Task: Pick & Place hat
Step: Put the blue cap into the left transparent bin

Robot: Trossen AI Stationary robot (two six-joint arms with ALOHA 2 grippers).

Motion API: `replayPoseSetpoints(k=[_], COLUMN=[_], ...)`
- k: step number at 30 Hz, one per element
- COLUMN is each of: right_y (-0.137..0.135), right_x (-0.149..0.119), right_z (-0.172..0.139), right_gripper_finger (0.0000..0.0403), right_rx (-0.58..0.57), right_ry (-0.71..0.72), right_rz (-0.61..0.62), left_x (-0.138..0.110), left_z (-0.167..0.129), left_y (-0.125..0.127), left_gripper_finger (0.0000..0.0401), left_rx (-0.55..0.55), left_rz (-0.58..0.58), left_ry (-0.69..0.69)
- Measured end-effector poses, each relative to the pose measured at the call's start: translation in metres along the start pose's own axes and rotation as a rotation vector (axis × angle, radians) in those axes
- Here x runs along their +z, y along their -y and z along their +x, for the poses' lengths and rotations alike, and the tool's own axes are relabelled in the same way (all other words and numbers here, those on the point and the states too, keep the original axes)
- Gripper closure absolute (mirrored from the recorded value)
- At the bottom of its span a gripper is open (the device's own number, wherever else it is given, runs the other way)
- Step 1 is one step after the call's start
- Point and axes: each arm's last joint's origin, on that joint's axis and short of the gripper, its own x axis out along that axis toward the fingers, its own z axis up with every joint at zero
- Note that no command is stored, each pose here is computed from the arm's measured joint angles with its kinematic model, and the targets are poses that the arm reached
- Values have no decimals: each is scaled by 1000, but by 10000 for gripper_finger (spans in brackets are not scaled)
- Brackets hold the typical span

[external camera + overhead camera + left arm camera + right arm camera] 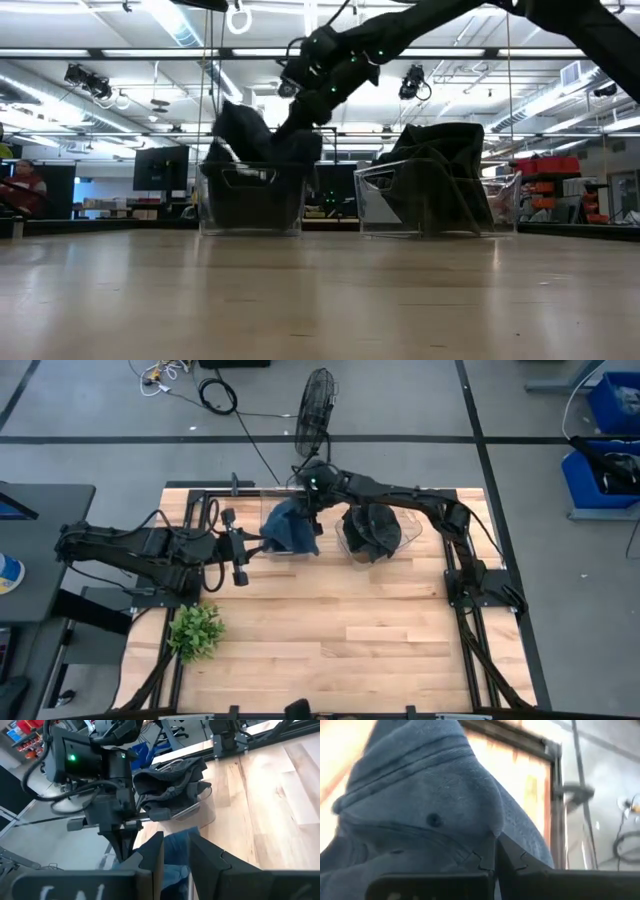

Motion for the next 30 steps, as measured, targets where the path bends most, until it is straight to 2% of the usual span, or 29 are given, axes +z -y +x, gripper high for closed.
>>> replayPoseSetpoints(k=[5, 9, 13, 19, 30], right_y=[-4, -7, -4, 4, 7], right_x=[-4, -1, 0, 19, -10], right_z=[-1, 0, 3, 4, 13], right_gripper_finger=[401, 401, 394, 392, 390], right_rx=[43, 64, -1, -150, -69], right_ry=[-38, -21, -24, 118, -25], right_rz=[42, 18, -54, -203, -73], left_x=[-1, -2, -4, -7, -8], left_z=[0, 0, 0, 0, 0], left_y=[0, 0, 1, 2, 2], left_gripper_finger=[314, 314, 314, 314, 314], left_rx=[-2, -3, -7, -13, -14], left_rz=[-4, -26, -45, -50, -47], left_ry=[-7, -14, -34, -66, -71])
